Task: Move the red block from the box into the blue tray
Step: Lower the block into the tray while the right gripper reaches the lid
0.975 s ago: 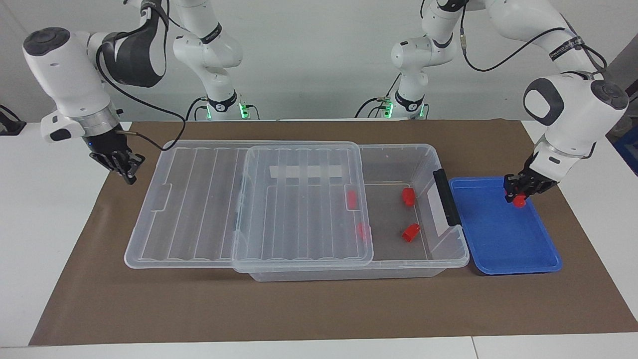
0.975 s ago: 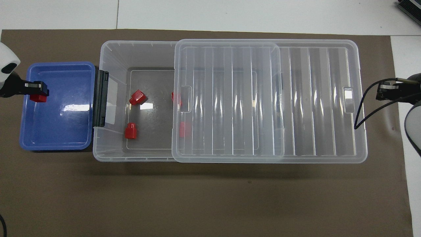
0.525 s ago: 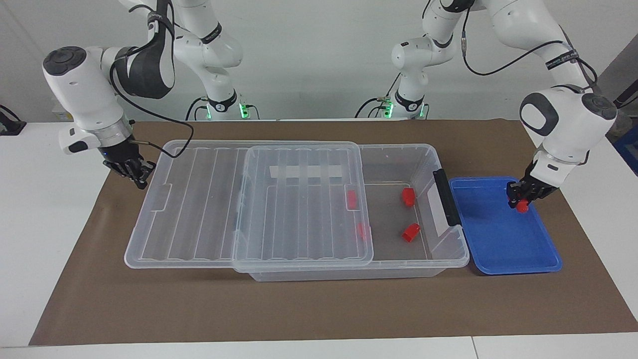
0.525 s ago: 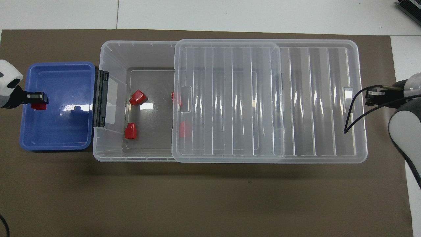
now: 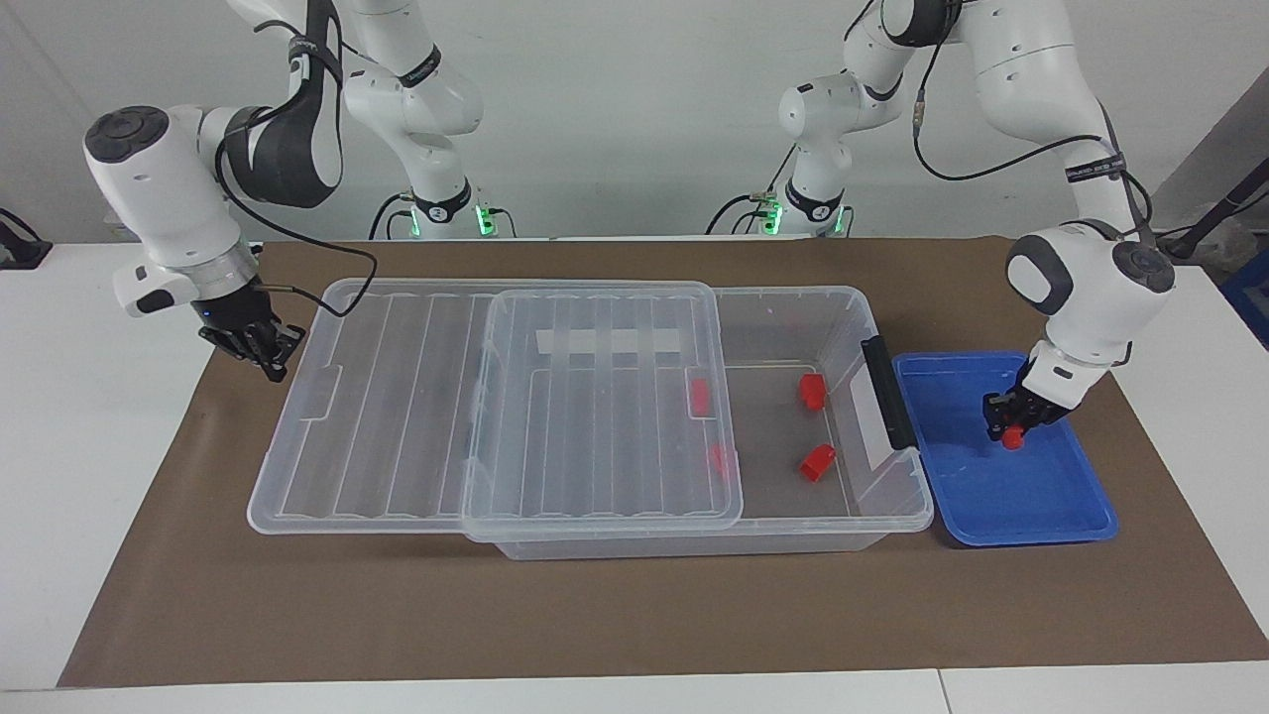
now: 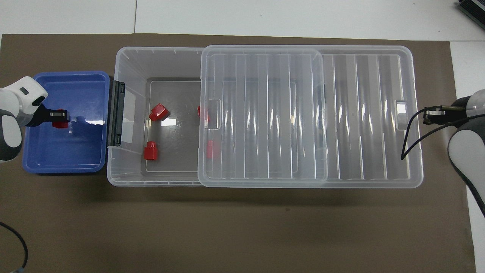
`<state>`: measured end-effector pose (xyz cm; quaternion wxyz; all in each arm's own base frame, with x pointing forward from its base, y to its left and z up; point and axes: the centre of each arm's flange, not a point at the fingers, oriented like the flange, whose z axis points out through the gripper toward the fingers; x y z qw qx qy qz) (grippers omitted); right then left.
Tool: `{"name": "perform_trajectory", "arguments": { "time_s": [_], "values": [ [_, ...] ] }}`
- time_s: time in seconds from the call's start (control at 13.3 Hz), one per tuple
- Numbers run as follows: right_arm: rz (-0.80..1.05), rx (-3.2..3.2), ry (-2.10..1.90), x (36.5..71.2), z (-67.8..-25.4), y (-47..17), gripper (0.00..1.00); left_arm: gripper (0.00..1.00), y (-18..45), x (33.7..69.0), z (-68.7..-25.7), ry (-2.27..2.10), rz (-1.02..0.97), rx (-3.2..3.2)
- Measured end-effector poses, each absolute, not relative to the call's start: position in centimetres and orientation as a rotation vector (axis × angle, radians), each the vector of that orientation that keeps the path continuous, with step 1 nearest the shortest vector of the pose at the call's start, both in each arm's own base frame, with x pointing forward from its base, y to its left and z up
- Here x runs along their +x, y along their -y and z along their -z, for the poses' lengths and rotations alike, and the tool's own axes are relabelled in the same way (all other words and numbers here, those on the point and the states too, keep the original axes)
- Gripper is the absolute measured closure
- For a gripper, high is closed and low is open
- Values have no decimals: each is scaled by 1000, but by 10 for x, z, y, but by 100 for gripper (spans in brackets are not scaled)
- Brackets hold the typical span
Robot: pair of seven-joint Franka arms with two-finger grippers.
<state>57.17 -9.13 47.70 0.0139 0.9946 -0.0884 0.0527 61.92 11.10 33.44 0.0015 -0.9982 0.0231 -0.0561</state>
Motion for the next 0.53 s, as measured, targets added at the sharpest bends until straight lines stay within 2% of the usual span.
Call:
{"name": "perform_trajectory", "arguments": {
  "time_s": [0.53],
  "values": [
    [-159,3101,249,572,-470,83,99,66,-107,603,-303,-87,188,-3129]
  ]
}}
